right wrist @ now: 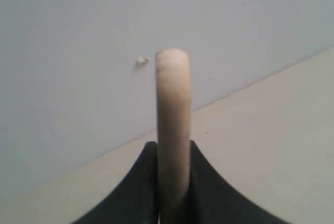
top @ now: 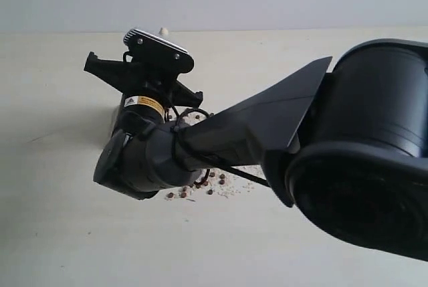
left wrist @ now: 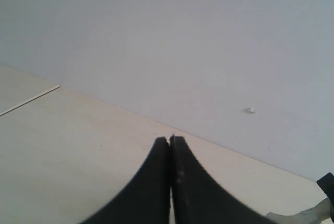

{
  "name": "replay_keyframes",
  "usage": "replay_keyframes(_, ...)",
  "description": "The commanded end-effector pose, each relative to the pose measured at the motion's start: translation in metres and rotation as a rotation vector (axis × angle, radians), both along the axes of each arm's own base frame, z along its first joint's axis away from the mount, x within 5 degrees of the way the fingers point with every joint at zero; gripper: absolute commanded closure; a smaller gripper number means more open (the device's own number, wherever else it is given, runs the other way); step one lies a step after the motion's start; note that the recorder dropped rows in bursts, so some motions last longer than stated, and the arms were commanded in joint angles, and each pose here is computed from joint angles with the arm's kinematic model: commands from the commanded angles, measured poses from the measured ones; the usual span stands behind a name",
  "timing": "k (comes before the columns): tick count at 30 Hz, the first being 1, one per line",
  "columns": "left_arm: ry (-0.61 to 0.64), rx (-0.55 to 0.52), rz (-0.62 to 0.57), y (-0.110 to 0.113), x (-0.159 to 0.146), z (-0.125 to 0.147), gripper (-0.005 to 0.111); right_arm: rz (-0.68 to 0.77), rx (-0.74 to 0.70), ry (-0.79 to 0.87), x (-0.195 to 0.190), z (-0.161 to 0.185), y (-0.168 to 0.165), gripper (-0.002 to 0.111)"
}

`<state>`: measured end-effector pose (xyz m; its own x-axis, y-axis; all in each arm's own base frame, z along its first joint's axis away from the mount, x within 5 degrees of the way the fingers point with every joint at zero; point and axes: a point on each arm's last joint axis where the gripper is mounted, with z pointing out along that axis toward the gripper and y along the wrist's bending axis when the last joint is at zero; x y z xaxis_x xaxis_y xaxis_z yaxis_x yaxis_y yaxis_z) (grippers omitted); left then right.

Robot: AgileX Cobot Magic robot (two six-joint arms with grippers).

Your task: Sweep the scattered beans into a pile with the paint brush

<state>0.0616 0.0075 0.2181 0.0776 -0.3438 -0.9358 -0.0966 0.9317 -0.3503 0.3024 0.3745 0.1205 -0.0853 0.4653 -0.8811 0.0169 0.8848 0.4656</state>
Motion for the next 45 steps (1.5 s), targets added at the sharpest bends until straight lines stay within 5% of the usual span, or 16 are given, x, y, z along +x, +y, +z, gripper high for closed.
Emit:
replay_keyframes(1, 0.007, -0.003, -0.001, 0.000, 0.000, -0.001, 0.107, -0.058, -0.089, 0.023, 0.001, 0.002, -0.005, 0.108)
replay_keyframes(9, 0.007, -0.003, -0.001, 0.000, 0.000, -0.001, 0.107, -0.195, -0.279, 0.124, -0.002, 0.007, -0.020, 0.108)
replay_keyframes(23, 0.007, -0.003, -0.001, 0.000, 0.000, -0.001, 0.107, -0.199, -0.502, 0.235, -0.006, 0.026, -0.027, 0.108)
replay_keyframes(45, 0.007, -0.004, -0.001, 0.000, 0.000, -0.001, 0.107, -0.160, -0.466, 0.101, -0.005, 0.065, -0.024, 0.108)
